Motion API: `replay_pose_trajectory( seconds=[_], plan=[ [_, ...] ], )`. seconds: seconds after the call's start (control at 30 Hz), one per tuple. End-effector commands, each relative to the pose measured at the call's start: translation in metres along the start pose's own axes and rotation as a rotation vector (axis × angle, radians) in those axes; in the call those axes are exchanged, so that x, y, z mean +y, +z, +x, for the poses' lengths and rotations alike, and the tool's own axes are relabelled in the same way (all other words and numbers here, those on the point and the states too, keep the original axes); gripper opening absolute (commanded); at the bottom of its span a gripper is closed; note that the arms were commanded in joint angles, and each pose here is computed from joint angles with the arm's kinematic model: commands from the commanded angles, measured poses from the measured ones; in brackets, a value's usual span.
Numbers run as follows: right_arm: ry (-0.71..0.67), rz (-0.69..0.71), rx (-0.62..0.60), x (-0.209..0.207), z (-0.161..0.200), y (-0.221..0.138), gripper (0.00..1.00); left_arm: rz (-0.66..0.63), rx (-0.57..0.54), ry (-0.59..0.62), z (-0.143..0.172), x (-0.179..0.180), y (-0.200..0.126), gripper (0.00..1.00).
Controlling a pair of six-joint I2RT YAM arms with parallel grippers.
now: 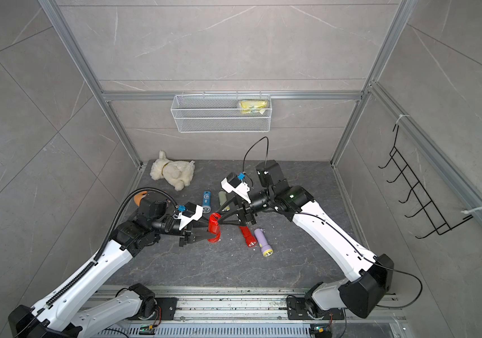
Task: Close the plug at the bottom of the flashlight
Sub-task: Close the plug of the flashlight.
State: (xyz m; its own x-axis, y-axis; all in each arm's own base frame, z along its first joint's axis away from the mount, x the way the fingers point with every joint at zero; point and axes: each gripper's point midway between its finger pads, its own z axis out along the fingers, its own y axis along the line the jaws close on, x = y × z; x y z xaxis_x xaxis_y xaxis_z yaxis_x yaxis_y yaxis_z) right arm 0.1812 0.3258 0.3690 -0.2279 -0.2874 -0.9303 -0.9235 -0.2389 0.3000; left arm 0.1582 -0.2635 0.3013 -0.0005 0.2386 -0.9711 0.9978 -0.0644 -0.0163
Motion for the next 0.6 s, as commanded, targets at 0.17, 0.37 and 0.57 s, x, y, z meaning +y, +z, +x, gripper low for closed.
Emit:
replay_pose_trajectory(
  seconds=[0.17, 0.37, 0.57],
  plan=[
    [-0.098, -0.095, 0.04, 0.018, -0.009, -0.002, 0.44, 0.127, -0.061, 0.026, -0.022, -0.01, -0.003, 0.0],
    [-0.118, -0.147, 0.065, 0.02, -0.016, -0.002, 0.44, 0.117, -0.054, 0.026, -0.02, -0.013, -0.005, 0.0],
    [-0.077, -0.219, 0.079, 0.021, -0.016, -0.001, 0.42, 0.113, -0.051, 0.038, -0.019, -0.016, -0.007, 0.0]
  ],
)
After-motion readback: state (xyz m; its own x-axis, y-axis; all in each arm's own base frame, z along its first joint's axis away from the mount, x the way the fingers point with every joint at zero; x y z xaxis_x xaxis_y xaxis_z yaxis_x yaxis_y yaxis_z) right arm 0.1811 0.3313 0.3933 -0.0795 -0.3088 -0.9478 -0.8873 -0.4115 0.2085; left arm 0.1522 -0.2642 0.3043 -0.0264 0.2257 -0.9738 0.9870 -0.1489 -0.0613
